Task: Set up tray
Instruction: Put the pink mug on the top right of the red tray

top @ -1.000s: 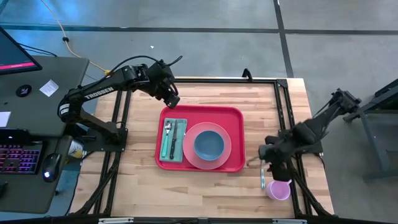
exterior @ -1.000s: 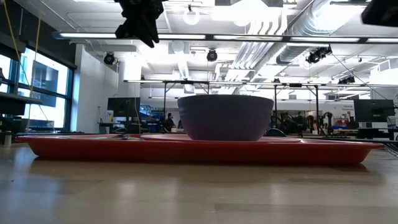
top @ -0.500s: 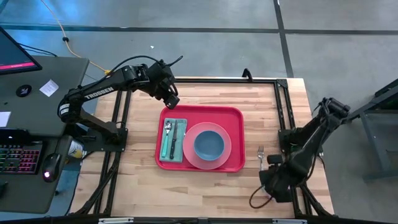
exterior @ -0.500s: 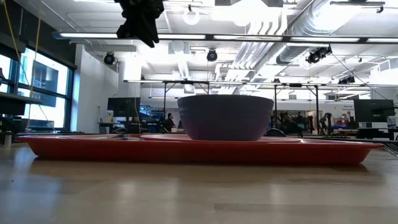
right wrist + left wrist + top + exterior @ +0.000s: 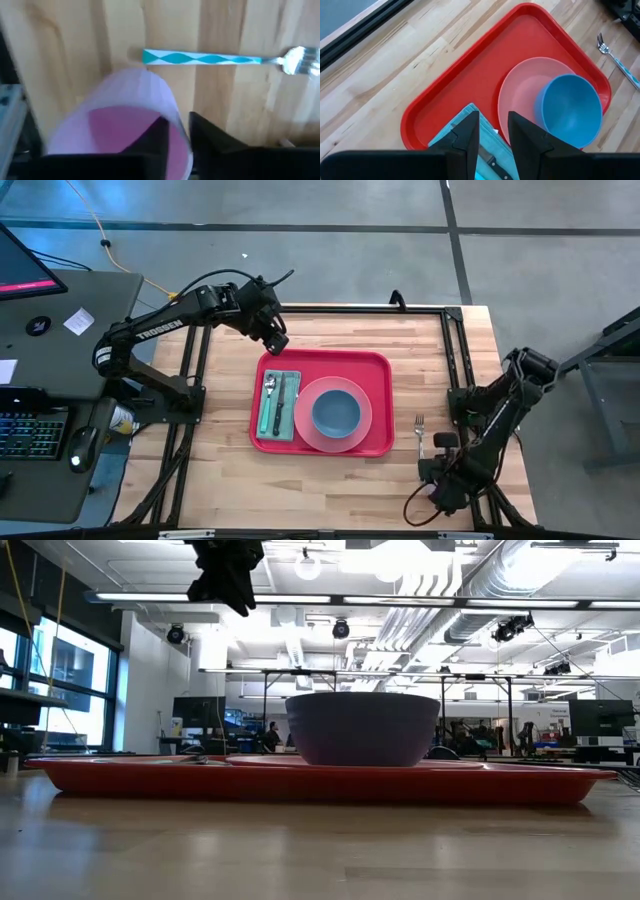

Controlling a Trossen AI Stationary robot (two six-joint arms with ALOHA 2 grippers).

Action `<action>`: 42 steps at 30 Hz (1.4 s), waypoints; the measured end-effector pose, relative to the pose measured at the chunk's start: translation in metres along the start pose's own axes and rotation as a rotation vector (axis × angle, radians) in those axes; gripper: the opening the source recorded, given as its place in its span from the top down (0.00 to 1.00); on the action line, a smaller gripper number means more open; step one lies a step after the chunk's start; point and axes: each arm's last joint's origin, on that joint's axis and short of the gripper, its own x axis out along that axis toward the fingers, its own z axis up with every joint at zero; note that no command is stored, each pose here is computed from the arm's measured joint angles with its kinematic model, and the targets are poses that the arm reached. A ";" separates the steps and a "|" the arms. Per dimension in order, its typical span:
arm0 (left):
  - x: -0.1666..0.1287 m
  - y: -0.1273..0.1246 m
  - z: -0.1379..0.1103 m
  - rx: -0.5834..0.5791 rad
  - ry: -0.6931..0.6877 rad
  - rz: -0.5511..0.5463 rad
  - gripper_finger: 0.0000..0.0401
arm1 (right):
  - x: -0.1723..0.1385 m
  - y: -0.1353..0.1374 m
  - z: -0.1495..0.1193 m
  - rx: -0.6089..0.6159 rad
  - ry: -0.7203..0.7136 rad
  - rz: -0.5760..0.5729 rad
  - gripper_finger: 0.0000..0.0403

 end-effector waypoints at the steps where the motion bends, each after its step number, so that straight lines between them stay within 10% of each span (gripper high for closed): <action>1: 0.000 0.000 0.000 0.000 0.001 0.000 0.66 | 0.001 0.000 0.000 0.010 0.002 -0.014 0.85; 11: 0.000 0.000 -0.001 -0.019 0.010 -0.005 0.66 | -0.023 -0.025 -0.005 0.123 -0.021 -0.025 0.99; 22: 0.000 0.000 -0.001 -0.019 0.009 -0.004 0.66 | -0.090 -0.118 0.009 0.293 -0.192 -0.025 1.00; 42: 0.000 0.000 0.000 -0.019 0.005 -0.009 0.66 | -0.021 -0.326 0.106 0.727 -0.181 0.092 1.00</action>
